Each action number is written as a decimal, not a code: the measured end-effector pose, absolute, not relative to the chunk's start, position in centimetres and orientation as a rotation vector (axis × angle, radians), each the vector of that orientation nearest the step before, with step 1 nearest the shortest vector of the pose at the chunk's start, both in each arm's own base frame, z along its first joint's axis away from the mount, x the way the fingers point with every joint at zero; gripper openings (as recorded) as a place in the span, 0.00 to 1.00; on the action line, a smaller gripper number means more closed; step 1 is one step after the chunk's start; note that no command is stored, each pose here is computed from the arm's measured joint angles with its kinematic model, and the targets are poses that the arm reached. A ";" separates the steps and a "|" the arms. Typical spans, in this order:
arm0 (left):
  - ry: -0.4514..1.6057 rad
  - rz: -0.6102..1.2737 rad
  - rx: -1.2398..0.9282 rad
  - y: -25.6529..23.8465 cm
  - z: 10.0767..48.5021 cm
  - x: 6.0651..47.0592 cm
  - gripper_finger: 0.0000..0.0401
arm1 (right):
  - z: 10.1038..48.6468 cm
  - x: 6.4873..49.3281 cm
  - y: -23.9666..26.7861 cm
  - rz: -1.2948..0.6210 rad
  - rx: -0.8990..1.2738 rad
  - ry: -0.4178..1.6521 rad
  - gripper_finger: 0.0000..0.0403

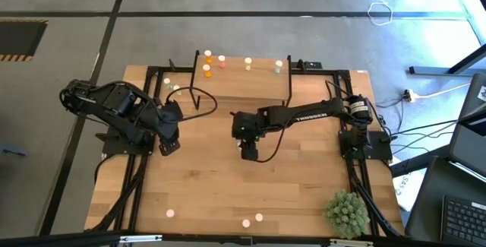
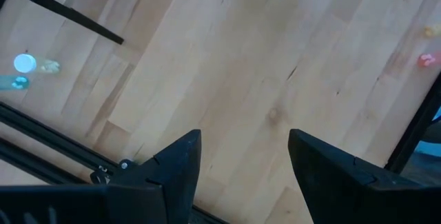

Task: Pick and place medicine bottles onto shelf by color
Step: Put the bottom blue pill bottle on the shelf aligned with the other blue pill bottle

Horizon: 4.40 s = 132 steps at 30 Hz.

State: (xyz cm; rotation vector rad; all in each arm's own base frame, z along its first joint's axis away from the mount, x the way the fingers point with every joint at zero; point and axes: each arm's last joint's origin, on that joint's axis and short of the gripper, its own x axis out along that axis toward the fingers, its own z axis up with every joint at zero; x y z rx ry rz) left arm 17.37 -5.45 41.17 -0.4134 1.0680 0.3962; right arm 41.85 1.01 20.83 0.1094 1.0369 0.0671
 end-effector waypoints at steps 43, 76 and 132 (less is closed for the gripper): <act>1.053 0.411 -0.403 -5.4 41.2 17.4 0.53 | 17.9 42.6 0.9 0.068 0.115 1.100 0.53; 1.050 0.410 -0.404 -5.4 41.2 17.4 0.53 | 17.7 43.0 1.0 0.075 0.156 1.115 0.27; 0.914 0.515 -0.309 -2.4 41.5 19.9 0.53 | 38.9 36.1 -10.7 -0.441 0.013 1.252 0.28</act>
